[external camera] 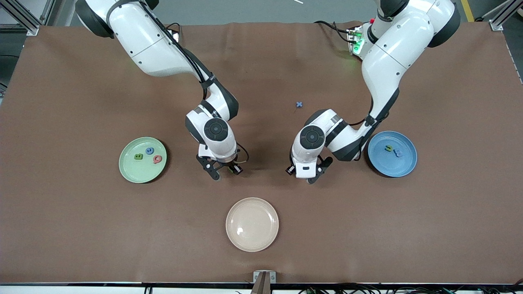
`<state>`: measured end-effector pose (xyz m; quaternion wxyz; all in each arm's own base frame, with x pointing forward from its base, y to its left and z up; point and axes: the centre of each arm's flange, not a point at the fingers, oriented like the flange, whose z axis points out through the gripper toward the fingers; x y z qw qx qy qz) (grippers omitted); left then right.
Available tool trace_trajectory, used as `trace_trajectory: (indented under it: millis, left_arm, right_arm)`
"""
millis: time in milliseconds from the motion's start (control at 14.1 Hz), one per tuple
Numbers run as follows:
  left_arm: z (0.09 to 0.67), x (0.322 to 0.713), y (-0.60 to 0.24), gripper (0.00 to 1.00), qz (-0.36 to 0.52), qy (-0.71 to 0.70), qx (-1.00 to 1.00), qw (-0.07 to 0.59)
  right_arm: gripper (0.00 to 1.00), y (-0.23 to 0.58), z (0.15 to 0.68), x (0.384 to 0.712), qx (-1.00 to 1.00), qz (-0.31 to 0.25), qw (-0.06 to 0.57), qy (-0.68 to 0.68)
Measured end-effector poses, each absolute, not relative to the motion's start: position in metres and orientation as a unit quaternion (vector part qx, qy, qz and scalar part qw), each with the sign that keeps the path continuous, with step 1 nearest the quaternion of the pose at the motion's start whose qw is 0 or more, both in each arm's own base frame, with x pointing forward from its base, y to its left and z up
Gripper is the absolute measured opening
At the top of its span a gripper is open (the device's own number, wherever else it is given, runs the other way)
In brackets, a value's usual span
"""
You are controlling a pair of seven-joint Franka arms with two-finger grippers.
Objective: Sort upper and lower case letters into plates
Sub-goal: 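Place the green Z in the green plate while the left gripper carries the b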
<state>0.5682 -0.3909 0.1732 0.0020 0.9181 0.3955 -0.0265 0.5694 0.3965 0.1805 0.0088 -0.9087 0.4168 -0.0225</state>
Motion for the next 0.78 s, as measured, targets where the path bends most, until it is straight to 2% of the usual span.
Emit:
trace_trajectory:
  millis: [142, 213, 283, 496, 779]
  left_arm:
    - [0.174, 0.569, -0.391, 0.49, -0.026, 0.396, 0.918, 0.002]
    - [0.175, 0.569, -0.391, 0.4, -0.025, 0.396, 0.918, 0.003]
    - [0.177, 0.57, -0.39, 0.37, -0.025, 0.396, 0.918, 0.002]
    - [0.176, 0.57, -0.389, 0.37, -0.025, 0.385, 0.923, 0.002]
    - [0.177, 0.571, -0.388, 0.37, -0.023, 0.361, 0.932, 0.003]
  right_arm:
    - [0.35, 0.394, 0.18, 0.571, -0.913, -0.024, 0.009, 0.408]
    - [0.35, 0.391, 0.181, 0.574, -0.919, -0.025, 0.008, 0.394]
    - [0.35, 0.384, 0.18, 0.577, -0.927, -0.023, 0.001, 0.375]
    - [0.35, 0.343, 0.193, 0.595, -0.95, -0.007, -0.035, 0.311]
    - [0.35, 0.254, 0.239, 0.617, -0.973, 0.001, -0.042, 0.226]
